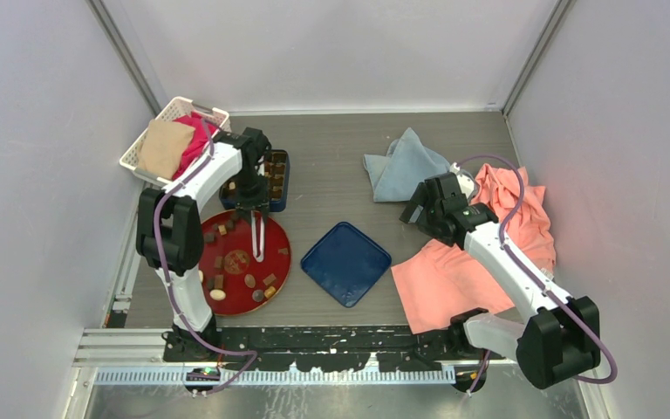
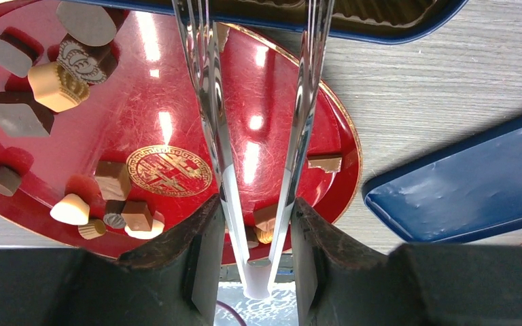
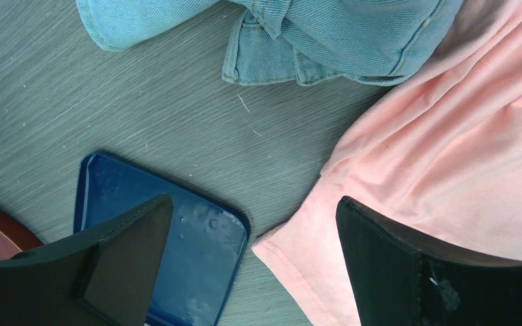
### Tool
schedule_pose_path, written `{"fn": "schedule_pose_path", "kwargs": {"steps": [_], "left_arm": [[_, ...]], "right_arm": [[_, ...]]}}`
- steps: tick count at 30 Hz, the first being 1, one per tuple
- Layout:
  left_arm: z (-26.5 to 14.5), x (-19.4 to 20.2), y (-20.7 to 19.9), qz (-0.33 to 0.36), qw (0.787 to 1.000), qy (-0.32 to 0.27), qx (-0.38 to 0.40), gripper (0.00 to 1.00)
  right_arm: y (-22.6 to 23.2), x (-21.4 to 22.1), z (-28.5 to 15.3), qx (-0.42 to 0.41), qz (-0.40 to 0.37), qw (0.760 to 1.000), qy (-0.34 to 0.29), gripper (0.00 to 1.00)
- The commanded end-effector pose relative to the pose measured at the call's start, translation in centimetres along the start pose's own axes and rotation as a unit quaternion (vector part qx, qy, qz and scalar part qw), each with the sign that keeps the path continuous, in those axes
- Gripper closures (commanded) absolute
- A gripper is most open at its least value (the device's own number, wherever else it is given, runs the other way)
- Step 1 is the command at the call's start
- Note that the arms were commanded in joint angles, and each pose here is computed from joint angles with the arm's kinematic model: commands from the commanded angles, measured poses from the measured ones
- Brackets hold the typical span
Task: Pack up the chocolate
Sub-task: Place the fake chocolate in the packing box.
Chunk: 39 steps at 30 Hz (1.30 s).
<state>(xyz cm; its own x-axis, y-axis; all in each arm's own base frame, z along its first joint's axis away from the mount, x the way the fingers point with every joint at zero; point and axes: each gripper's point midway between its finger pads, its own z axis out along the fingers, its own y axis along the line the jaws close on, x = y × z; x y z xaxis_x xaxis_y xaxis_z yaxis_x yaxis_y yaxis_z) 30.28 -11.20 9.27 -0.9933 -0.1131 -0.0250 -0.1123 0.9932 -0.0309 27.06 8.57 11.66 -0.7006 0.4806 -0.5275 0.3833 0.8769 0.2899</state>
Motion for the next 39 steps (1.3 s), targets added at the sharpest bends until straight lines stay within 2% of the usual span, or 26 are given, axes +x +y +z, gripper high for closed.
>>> {"fn": "schedule_pose_path", "kwargs": {"steps": [1, 7, 10, 15, 18, 19, 21, 24, 30, 35, 39], "left_arm": [[-1.5, -0.7, 0.1, 0.004, 1.0, -0.02, 0.003, 0.61], [-1.8, -0.9, -0.1, 0.007, 1.0, -0.023, 0.006, 0.59], [-2.2, -1.0, -0.2, 0.005, 1.0, -0.026, 0.01, 0.63], [-4.1, -0.6, -0.7, 0.001, 0.999, -0.042, 0.032, 0.78], [-5.8, 0.6, -0.3, 0.003, 0.998, -0.055, 0.042, 0.98], [-6.2, 1.2, -0.1, 0.006, 0.997, -0.055, 0.044, 1.0], [-6.8, 2.7, 0.3, 0.014, 0.998, -0.049, 0.048, 1.0], [-7.2, 6.0, 0.9, 0.033, 0.998, -0.009, 0.055, 1.0], [-5.6, 12.7, 1.0, 0.076, 0.994, 0.066, 0.037, 1.0], [-4.7, 15.5, 0.9, 0.077, 0.992, 0.088, 0.04, 1.0], [-4.4, 15.6, 2.3, 0.057, 0.996, 0.07, 0.007, 0.91]], "right_arm": [[1.3, -1.7, -0.7, -0.017, 0.009, 0.999, -0.026, 0.05], [1.4, -1.7, -0.6, -0.018, 0.008, 0.999, -0.025, 0.05], [1.4, -1.6, -0.6, -0.018, 0.008, 1.0, -0.024, 0.04], [1.5, -1.7, -0.6, -0.018, 0.008, 1.0, -0.024, 0.05], [1.3, -1.8, -0.6, -0.016, 0.007, 1.0, -0.026, 0.05], [1.3, -1.8, -0.7, -0.016, 0.007, 0.999, -0.026, 0.04], [1.4, -1.7, -0.7, -0.018, 0.007, 0.999, -0.026, 0.04], [1.4, -1.6, -0.6, -0.019, 0.008, 0.999, -0.024, 0.04], [1.8, -1.5, -0.2, -0.025, 0.014, 0.999, -0.02, 0.05], [1.9, -1.5, -0.3, -0.03, 0.016, 0.999, -0.021, 0.05], [1.7, -1.3, -0.4, -0.029, 0.014, 0.999, -0.022, 0.05]]}}
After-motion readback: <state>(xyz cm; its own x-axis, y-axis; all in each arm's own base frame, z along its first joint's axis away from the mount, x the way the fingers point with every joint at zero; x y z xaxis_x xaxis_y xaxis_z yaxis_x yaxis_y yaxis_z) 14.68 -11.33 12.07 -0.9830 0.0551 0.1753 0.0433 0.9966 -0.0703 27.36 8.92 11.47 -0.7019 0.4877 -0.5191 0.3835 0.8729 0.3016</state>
